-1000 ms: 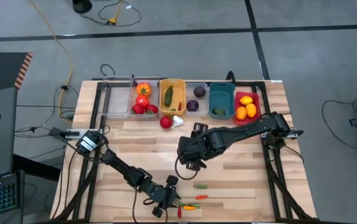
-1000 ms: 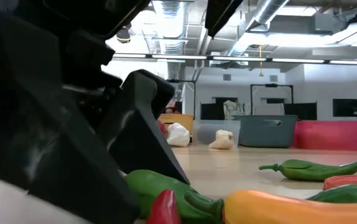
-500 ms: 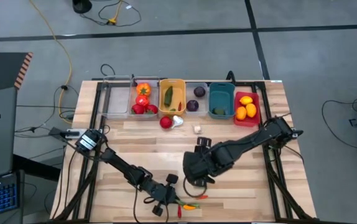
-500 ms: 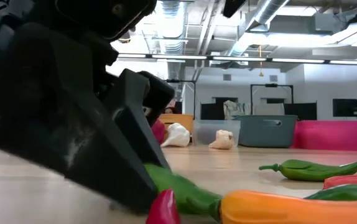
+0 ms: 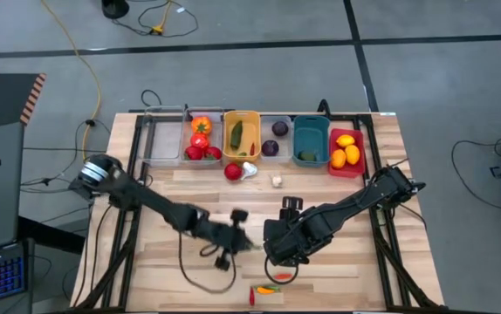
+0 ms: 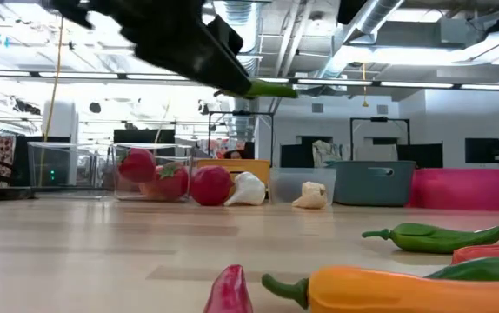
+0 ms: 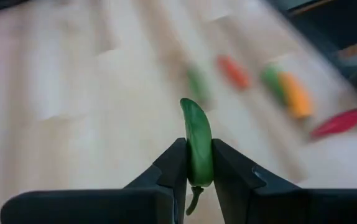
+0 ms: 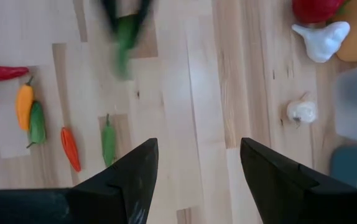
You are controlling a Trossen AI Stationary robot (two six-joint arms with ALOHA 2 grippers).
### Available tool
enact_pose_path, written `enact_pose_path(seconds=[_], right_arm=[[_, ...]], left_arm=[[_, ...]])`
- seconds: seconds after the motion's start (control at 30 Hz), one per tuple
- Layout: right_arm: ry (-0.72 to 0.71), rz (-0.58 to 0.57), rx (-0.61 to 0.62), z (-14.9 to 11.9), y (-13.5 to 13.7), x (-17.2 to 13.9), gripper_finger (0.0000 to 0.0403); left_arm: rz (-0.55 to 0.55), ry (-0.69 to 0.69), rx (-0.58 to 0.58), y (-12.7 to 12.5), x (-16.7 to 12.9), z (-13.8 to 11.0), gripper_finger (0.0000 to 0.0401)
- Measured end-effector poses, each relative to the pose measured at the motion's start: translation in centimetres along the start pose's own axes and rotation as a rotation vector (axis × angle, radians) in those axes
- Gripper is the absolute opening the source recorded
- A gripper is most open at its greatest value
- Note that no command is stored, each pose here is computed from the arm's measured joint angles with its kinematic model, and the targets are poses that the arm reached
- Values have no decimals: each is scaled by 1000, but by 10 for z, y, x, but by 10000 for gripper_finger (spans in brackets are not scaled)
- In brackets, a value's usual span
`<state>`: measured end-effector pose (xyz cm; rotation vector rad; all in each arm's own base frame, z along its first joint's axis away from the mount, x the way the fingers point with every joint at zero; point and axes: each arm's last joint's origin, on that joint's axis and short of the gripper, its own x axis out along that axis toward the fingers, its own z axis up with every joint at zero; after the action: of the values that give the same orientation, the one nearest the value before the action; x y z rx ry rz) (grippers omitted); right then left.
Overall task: Sort produce into baskets
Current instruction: Put the green chili pepper into the yellow bin
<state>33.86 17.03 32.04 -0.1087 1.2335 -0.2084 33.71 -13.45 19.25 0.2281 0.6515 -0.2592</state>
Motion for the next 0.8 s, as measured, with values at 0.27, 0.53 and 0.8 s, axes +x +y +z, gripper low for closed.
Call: enact_pose_path(seconds=[0.27,0.53,0.8], right_arm=[[0,2,0,0,0,0,255],[-8,9,2,1,1,2,255],[-9,10,5,1,1,3,255]], left_arm=[[378,93,-25,87,-59,5,56],[604,132,-133,167,-93,-12,76],[707,158,-246,219,-112,-35,135]])
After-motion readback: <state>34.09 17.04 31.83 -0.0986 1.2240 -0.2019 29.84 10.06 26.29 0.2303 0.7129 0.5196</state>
